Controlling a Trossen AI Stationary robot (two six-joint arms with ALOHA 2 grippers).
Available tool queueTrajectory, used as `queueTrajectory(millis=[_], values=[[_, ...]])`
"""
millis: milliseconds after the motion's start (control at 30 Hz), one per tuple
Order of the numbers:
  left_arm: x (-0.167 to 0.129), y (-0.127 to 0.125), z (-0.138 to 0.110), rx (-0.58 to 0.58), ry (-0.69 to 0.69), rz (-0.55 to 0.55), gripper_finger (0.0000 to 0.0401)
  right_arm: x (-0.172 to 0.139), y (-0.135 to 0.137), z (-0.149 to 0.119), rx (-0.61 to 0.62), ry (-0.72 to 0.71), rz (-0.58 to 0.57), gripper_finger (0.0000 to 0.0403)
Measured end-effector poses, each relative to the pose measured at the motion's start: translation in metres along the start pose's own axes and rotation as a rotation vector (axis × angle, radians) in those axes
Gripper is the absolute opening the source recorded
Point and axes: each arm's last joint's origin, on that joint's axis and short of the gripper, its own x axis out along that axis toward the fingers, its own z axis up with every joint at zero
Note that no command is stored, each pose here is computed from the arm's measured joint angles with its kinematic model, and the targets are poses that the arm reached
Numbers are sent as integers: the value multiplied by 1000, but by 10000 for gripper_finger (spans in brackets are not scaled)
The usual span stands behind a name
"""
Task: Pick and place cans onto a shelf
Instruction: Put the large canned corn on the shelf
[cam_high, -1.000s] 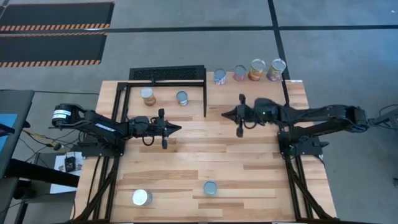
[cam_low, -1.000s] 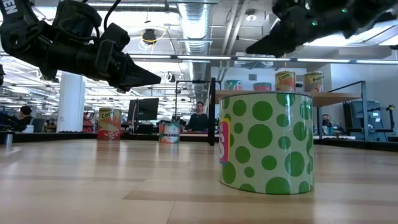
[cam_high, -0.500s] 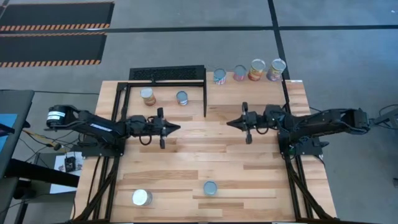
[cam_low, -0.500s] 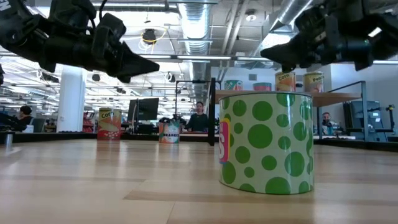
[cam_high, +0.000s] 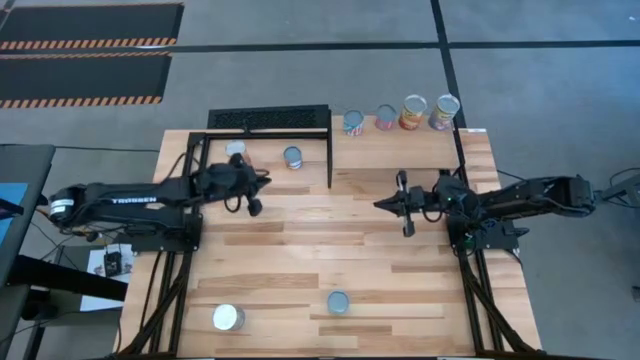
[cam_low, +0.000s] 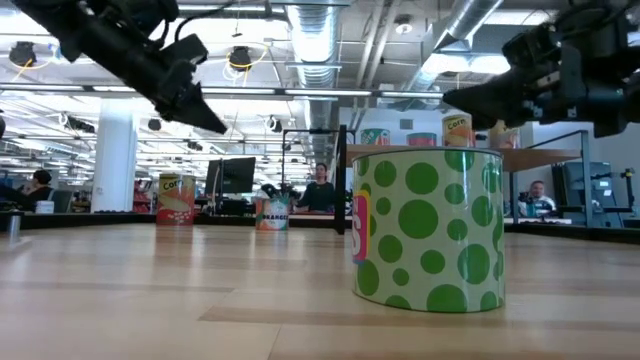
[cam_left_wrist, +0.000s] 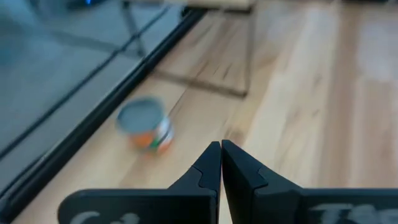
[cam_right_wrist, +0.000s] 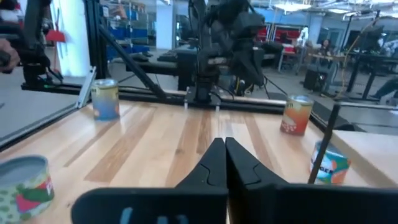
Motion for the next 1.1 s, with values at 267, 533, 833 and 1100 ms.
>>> queueTrajectory(millis=[267,533,833,1100], values=[[-5,15,-1,-63,161,69,6,-13,4,3,-6,-67,10,8],[-6,25,-1,-111,188,131,52,-18,6,5,0,-46,12,10],[-12,46,2,-114,276,232,104,-21,6,7,-1,-47,11,10],[-14,62,0,-166,301,303,125,-21,6,6,-2,-36,6,11]])
